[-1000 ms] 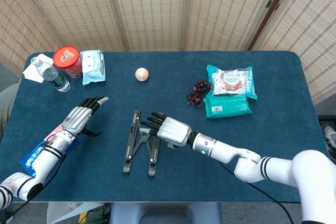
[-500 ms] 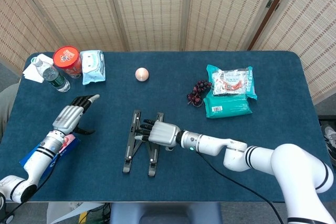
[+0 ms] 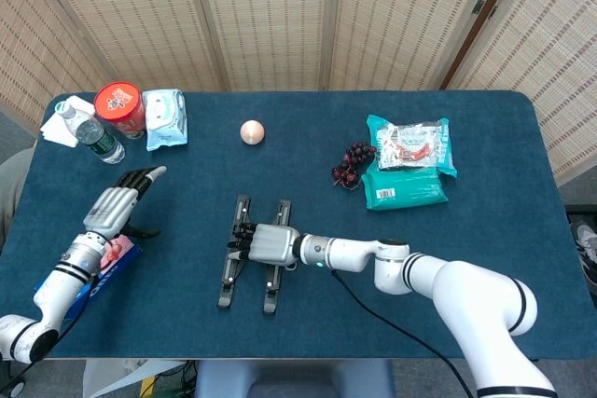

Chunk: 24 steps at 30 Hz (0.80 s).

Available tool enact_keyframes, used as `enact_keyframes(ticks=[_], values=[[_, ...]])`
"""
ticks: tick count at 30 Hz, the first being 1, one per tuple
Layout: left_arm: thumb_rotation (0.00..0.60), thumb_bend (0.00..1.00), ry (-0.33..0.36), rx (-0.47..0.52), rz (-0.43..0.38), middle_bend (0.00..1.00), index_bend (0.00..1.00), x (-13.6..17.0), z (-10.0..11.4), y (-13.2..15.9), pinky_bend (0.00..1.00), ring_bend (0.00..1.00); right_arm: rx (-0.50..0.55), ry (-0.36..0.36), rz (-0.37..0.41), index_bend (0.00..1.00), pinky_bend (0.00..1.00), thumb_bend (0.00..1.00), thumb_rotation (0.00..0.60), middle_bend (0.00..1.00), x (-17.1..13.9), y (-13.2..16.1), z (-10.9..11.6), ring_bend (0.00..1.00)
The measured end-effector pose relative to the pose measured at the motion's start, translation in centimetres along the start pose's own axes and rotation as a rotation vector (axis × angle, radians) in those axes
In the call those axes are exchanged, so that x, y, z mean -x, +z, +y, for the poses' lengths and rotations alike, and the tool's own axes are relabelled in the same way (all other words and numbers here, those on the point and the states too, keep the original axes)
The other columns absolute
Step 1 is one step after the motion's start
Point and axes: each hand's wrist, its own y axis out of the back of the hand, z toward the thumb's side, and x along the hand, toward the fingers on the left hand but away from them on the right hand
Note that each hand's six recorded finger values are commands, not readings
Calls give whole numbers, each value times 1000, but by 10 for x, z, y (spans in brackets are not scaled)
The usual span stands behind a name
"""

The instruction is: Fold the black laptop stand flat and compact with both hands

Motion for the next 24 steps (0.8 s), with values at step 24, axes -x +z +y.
enact_keyframes(ticks=[24], values=[[600, 126, 6, 23, 24, 56, 0, -1, -1, -13, 0, 0, 8, 88, 10, 0, 0, 86, 600, 174, 35, -4, 10, 0]])
